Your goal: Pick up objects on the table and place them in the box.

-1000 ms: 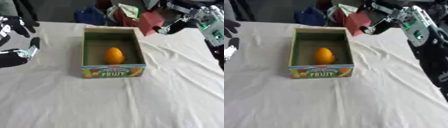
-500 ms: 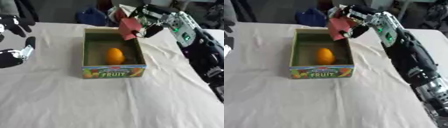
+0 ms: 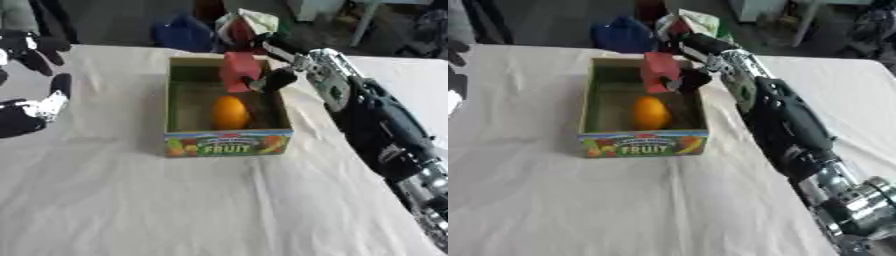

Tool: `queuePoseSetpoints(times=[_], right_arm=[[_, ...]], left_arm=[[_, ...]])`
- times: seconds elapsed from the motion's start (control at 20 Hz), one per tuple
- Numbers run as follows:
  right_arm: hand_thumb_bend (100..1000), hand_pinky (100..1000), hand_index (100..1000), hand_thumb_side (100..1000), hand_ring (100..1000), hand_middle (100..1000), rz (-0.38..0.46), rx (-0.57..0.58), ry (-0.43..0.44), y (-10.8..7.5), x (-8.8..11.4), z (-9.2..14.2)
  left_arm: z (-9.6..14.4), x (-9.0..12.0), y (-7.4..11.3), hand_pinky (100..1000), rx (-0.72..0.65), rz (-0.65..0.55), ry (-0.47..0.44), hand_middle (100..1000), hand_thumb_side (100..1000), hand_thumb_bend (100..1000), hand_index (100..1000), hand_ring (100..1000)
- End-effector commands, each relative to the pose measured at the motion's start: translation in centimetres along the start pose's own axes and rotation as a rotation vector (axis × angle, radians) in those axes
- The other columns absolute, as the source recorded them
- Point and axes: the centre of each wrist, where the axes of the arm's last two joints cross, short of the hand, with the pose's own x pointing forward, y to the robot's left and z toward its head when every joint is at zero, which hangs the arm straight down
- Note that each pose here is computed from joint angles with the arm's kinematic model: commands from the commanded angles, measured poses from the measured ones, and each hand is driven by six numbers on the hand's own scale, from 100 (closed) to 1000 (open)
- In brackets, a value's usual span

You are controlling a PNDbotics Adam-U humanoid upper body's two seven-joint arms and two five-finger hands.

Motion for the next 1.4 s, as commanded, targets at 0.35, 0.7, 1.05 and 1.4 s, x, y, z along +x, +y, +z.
queuePoseSetpoints(times=[0.35,0.7,1.05,1.4], right_arm=[[427,855,959,535,921,928,0.090,-0.013,-0.025,-2.2,-0.3,1.2],[240,822,935,420,900,880,-0.014,-0.237,-0.095,-4.9,-0.3,5.7],[141,785,899,403,871,819,-0.183,-0.489,-0.060,-7.2,0.0,12.4],[100,765,883,418,853,793,-0.342,-0.659,0.000,-6.0,0.3,16.5]], left_arm=[[0.4,0.0,0.9,637,0.026,-0.022,0.008,608,536,100,831,580],[1.7,-1.2,0.5,632,0.046,-0.010,0.080,606,535,100,833,577],[3.5,-2.1,0.6,620,0.158,0.039,0.147,602,544,100,834,571],[5.5,-2.5,0.2,611,0.264,0.128,0.182,600,565,100,837,567]])
